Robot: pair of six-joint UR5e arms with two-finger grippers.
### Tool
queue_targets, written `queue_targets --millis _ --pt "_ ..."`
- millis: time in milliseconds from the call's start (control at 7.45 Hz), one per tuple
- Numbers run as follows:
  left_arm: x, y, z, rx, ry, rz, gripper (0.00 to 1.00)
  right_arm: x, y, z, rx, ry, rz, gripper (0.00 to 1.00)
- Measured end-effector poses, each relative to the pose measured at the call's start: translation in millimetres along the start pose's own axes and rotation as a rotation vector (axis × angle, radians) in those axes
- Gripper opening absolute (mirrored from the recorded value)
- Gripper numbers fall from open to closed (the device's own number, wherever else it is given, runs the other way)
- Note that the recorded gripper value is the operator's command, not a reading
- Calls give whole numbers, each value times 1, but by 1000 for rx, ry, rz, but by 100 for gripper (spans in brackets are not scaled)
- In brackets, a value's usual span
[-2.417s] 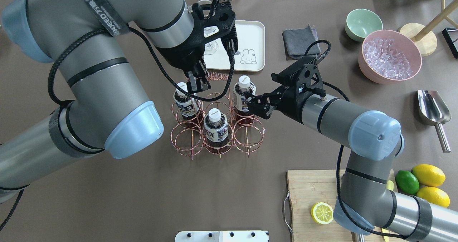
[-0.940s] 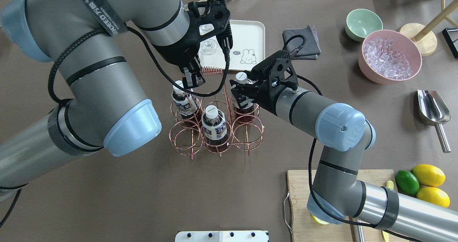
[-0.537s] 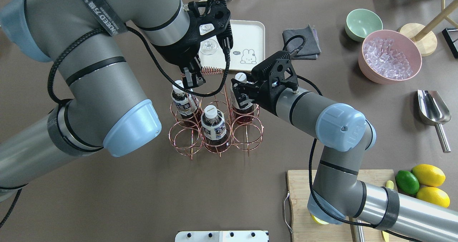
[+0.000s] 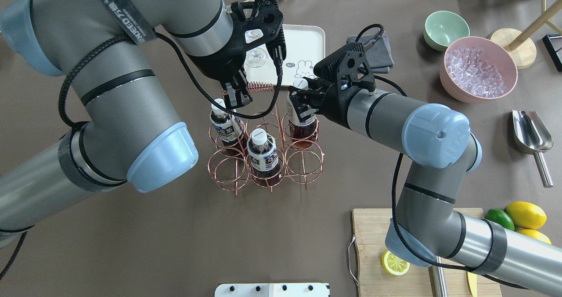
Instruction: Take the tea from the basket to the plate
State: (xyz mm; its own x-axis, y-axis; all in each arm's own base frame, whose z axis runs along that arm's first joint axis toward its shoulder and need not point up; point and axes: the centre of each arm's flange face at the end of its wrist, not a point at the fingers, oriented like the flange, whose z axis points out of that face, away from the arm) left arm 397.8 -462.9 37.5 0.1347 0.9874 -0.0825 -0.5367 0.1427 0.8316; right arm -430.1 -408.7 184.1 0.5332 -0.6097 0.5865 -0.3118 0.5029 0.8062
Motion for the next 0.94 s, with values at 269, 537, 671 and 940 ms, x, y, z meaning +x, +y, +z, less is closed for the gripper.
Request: queue_targets --millis 269,537,671,940 --pt "0 -1 -1 2 0 0 0 10 -25 -7 -13 -10 4 0" --pt "0 -1 -1 2 0 0 0 6 -51 -11 -31 -7 14 0" --pt "0 -1 -1 1 0 -1 0 5 -60 -17 -35 -6 17 0" --pt "0 -1 -1 1 0 -1 0 6 -73 -32 -34 -5 20 0"
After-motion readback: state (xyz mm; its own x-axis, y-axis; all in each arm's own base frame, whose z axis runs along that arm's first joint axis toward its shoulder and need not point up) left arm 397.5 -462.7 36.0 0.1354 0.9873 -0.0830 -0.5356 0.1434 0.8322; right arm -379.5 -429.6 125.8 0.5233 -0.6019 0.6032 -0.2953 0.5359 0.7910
